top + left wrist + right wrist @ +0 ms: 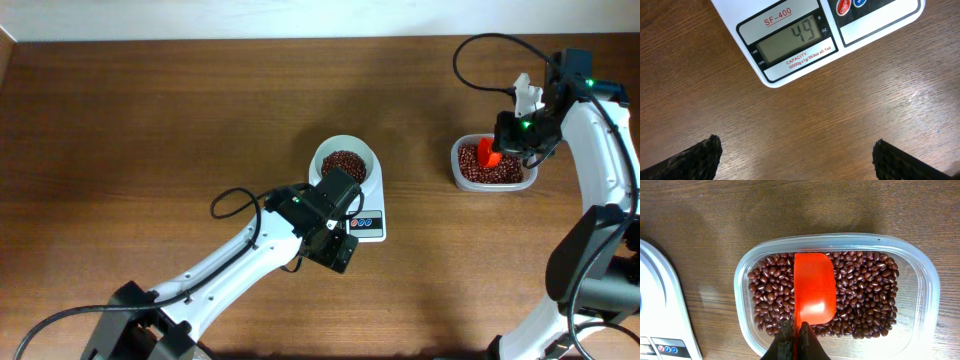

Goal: Scoop item into bowl and weigh 50g on scale

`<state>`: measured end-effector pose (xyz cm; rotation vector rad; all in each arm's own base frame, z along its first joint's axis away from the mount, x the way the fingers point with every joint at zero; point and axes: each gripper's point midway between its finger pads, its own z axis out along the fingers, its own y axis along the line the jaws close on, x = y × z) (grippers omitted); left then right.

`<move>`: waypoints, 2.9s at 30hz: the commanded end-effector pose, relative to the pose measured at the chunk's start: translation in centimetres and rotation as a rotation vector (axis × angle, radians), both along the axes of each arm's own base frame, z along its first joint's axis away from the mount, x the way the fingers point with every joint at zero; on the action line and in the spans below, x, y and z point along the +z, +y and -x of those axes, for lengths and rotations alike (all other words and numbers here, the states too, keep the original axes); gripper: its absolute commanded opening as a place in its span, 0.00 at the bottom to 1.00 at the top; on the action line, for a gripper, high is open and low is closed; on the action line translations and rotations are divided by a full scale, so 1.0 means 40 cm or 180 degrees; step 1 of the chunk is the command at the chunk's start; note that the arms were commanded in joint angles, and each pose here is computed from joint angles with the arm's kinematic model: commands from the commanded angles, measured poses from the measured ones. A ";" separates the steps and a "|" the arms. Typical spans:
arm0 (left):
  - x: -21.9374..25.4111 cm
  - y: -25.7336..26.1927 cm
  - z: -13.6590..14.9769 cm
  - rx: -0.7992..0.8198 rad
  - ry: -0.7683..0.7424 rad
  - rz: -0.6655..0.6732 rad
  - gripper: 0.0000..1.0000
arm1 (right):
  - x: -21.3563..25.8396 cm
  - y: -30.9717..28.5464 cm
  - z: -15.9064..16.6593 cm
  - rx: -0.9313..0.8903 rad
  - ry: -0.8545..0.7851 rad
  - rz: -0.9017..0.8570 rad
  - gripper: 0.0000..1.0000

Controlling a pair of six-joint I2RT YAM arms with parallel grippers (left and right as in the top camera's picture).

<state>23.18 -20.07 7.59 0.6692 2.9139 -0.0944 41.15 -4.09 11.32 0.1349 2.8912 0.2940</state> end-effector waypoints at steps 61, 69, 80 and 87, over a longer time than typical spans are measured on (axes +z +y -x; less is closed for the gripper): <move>0.003 0.004 0.002 -0.0009 -0.0029 -0.0013 0.99 | 0.103 -0.056 -0.013 -0.0162 -0.0147 0.0120 0.04; 0.003 0.004 0.002 -0.0009 -0.0029 -0.0013 0.99 | 0.139 0.005 0.003 0.0472 -0.0412 -0.0628 0.04; 0.003 0.004 0.002 -0.0009 -0.0029 -0.0013 0.99 | 0.263 0.198 -0.002 0.1233 -0.1044 -0.1860 0.04; 0.003 0.004 0.002 -0.0009 -0.0029 -0.0013 0.99 | 0.274 0.394 -0.015 0.1964 -0.1218 -0.1822 0.04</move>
